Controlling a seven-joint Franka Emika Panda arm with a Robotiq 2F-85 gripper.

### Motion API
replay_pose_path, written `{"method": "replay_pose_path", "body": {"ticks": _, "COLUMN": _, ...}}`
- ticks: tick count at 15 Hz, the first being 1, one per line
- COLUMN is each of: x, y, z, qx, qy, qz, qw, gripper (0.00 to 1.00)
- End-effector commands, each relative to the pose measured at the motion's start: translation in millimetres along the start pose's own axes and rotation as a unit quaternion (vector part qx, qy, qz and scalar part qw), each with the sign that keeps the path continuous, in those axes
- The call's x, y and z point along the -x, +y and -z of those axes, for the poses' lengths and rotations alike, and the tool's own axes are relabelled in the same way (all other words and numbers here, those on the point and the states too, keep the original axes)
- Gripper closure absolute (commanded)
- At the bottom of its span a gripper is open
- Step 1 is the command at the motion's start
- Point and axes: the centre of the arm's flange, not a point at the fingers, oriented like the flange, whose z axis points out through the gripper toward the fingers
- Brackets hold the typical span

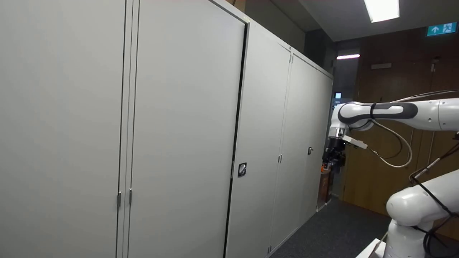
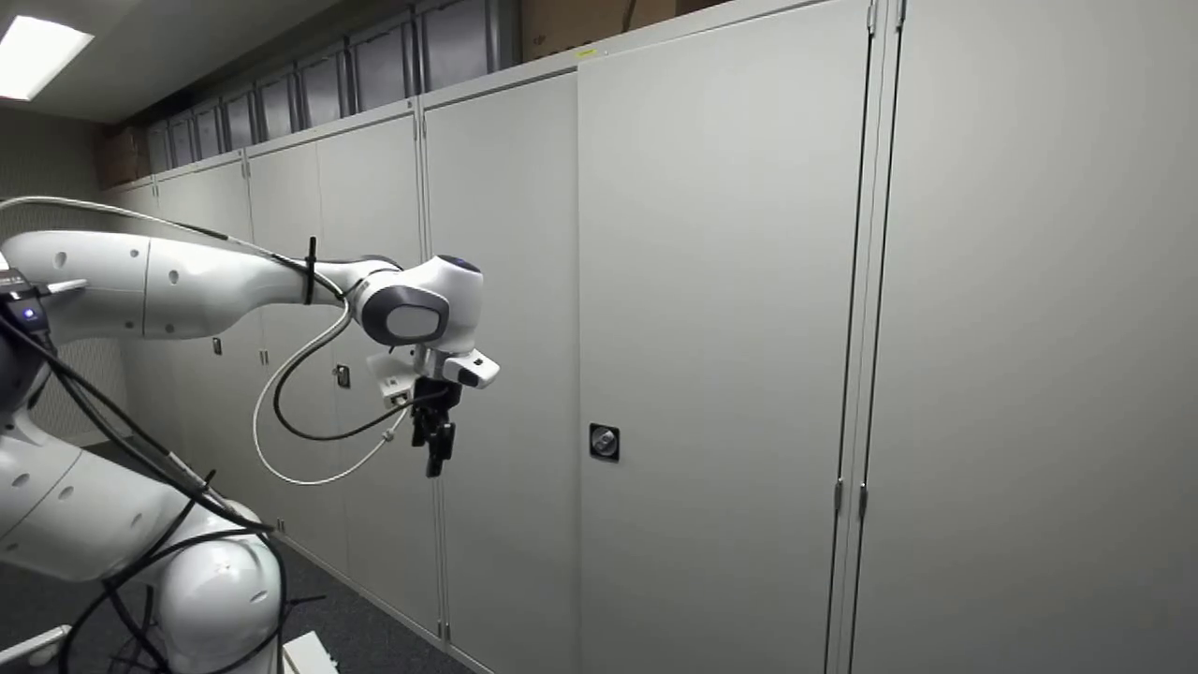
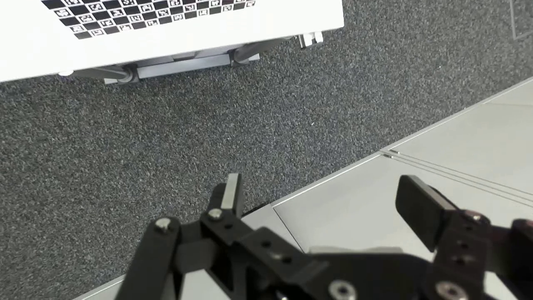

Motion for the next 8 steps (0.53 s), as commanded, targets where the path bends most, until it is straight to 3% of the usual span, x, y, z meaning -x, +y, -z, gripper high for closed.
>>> {"method": "replay_pose_path", "body": {"ticks": 1, "x": -16, "y": 10, "z": -13, "qx": -0.014, "qy": 0.030, "qz": -0.008, "qw": 0.9994, "gripper": 0.00}}
{"method": "replay_pose_path", "body": {"ticks": 8, "x": -47, "y": 12, "z": -36, "qx": -0.032, "qy": 0.069, "qz": -0.024, "qw": 0.9968, "gripper": 0.00}}
